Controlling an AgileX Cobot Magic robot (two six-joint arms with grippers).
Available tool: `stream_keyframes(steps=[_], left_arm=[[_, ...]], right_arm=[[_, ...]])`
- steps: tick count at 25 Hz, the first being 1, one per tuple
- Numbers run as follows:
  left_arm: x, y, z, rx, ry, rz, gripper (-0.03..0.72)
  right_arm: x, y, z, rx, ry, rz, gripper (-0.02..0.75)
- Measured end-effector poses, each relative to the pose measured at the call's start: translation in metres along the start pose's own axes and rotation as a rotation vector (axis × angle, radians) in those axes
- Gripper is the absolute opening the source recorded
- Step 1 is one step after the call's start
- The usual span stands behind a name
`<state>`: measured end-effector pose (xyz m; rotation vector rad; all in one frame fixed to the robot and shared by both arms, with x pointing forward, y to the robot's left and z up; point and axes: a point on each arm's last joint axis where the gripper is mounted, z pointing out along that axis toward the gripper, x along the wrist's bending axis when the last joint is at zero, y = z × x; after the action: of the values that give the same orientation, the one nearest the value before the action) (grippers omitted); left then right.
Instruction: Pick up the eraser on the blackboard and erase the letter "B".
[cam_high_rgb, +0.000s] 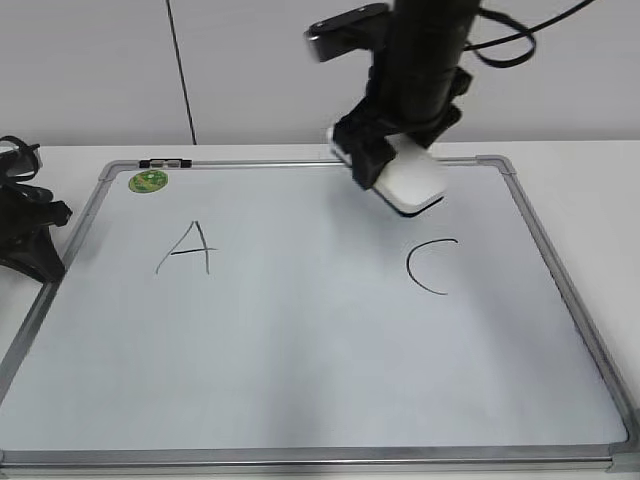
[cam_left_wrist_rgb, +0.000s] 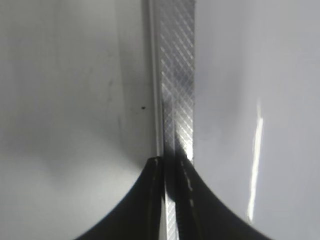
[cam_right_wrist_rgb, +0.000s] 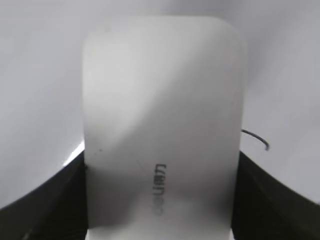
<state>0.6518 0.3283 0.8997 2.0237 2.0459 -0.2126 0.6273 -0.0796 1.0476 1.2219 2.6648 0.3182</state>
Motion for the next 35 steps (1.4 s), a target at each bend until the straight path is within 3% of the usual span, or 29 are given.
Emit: stream_keyframes(steps=[1, 6, 9, 12, 13, 20, 31, 35], left_arm=[[0.0, 0.0, 0.0, 0.0, 0.0, 0.0, 0.032], [0.0, 0.0, 0.0, 0.001, 0.002, 0.001, 0.032], [0.0, 0.0, 0.0, 0.001, 0.002, 0.001, 0.032], [0.0, 0.0, 0.0, 0.001, 0.002, 0.001, 0.032], [0.0, 0.0, 0.0, 0.001, 0.002, 0.001, 0.032], [0.0, 0.0, 0.0, 0.001, 0.002, 0.001, 0.032], [0.0, 0.0, 0.0, 0.002, 0.001, 0.001, 0.032], [0.0, 0.0, 0.0, 0.002, 0.001, 0.001, 0.032]], right_arm=[[-0.022, -0.005, -0.005, -0.005, -0.016, 0.061, 0.529], [-0.084, -0.027, -0.015, -0.011, -0.066, 0.265, 0.529], [-0.112, -0.04, -0.017, -0.002, -0.088, 0.355, 0.529], [-0.123, -0.045, -0.018, -0.002, -0.096, 0.39, 0.529], [-0.139, -0.055, -0.019, 0.002, -0.108, 0.451, 0.529], [-0.157, -0.082, 0.006, 0.062, -0.098, 0.571, 0.529], [-0.146, -0.111, 0.061, 0.104, -0.062, 0.655, 0.529], [-0.152, -0.123, 0.074, 0.111, -0.049, 0.703, 0.529]])
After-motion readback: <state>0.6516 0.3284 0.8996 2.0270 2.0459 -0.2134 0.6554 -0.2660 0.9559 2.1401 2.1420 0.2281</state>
